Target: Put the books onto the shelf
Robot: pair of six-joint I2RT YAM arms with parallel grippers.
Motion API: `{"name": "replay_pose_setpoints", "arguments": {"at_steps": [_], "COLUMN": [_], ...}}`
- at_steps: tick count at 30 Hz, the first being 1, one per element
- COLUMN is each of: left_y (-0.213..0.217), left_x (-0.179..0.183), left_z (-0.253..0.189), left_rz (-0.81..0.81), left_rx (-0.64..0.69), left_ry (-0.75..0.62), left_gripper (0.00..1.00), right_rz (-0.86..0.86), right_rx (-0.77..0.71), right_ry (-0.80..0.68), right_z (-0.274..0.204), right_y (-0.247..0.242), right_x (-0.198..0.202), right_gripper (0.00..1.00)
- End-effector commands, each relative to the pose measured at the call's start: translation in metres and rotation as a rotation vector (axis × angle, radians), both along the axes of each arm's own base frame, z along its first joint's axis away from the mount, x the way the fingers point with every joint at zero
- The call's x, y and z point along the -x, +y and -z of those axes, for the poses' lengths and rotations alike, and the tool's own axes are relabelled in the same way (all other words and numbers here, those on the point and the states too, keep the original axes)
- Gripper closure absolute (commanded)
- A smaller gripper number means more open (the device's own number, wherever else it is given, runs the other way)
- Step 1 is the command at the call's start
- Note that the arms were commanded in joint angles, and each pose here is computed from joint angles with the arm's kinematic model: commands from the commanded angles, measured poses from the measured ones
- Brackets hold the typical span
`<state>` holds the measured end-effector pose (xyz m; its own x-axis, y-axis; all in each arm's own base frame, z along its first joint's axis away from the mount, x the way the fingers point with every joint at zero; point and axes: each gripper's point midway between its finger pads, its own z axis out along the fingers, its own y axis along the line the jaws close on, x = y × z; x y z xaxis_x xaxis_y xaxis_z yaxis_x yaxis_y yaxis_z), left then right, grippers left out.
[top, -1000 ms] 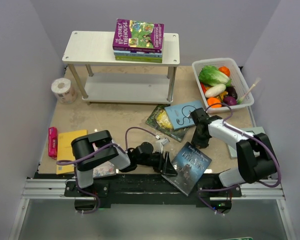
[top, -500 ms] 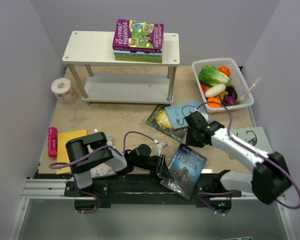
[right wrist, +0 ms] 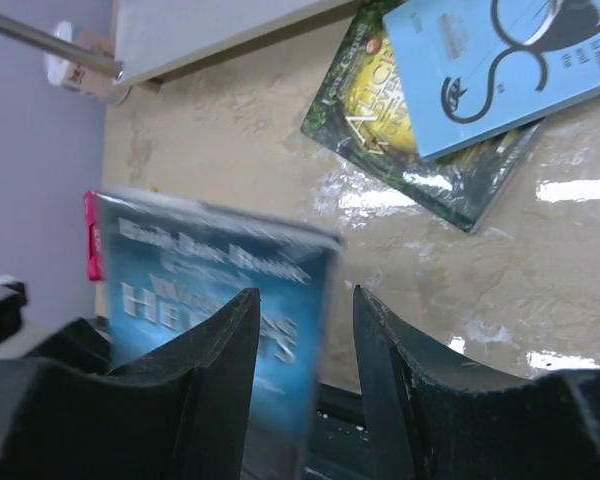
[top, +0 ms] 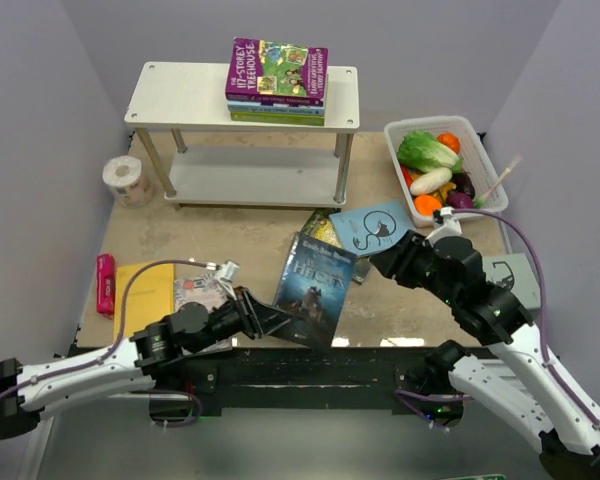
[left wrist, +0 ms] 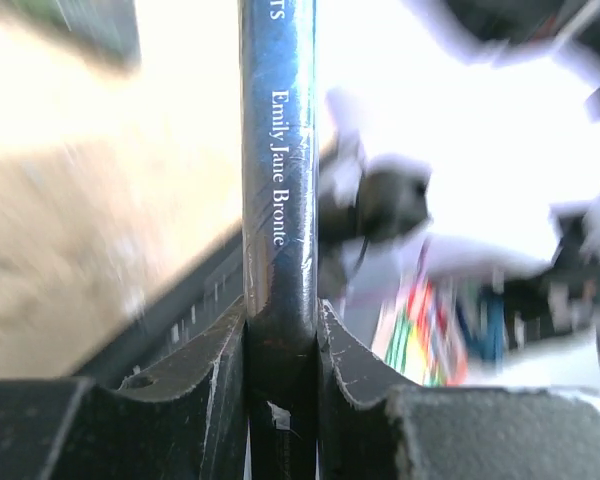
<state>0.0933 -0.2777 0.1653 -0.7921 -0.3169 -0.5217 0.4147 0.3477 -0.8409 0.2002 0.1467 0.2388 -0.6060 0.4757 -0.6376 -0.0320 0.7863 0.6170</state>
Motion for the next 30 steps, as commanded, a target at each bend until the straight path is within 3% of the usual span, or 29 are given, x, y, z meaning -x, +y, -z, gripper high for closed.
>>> {"name": "replay_pose_setpoints", "arguments": {"at_steps": [1,2,7,8,11,21,25,30], "left_y": [0.058,0.063,0.066,0.063,0.059,0.082,0.078,0.068], "left_x": [-0.058,-0.060,-0.061,-0.061,-0.061,-0.089,-0.088,-0.090], "left_z": [-0.060,-0.067,-0.094,-0.094,-0.102,-0.133,-0.148,-0.149], "left_rz": [-0.426,-0.449,-0.465,-0.457,-0.446,-0.657,-0.645,-0.630], "left_rx": [0.091,0.117,0.208,0.199,0.214,0.364,0.420,0.441], "left_ry": [-0.084,-0.087,-0.095,-0.094,-0.098,-0.155,-0.165,-0.154], "left_gripper": [1.00,1.00,1.00,1.00,1.00,1.00,1.00,1.00], "right_rz": [-0.146,-0.225,-0.418,-0.447,-0.450,-0.477,-0.485,-0.547], "right_rx": [-0.109,-0.155,-0.499,-0.631,-0.740,-0.700,-0.711,-0.826], "right_ry": [0.025,0.084,0.042,-0.057,-0.147,-0.143,-0.085,-0.122], "right_z": [0.013,0.029,0.037,0.004,-0.010,0.010,0.031,0.010], "right_y": [0.035,0.049,0.093,0.097,0.092,0.101,0.110,0.120], "right_x": [0.006,0.018,0.034,0.035,0.038,0.031,0.024,0.023], "right_gripper": [0.53,0.51,0.36,0.35,0.29,0.25,0.23,0.23]}}
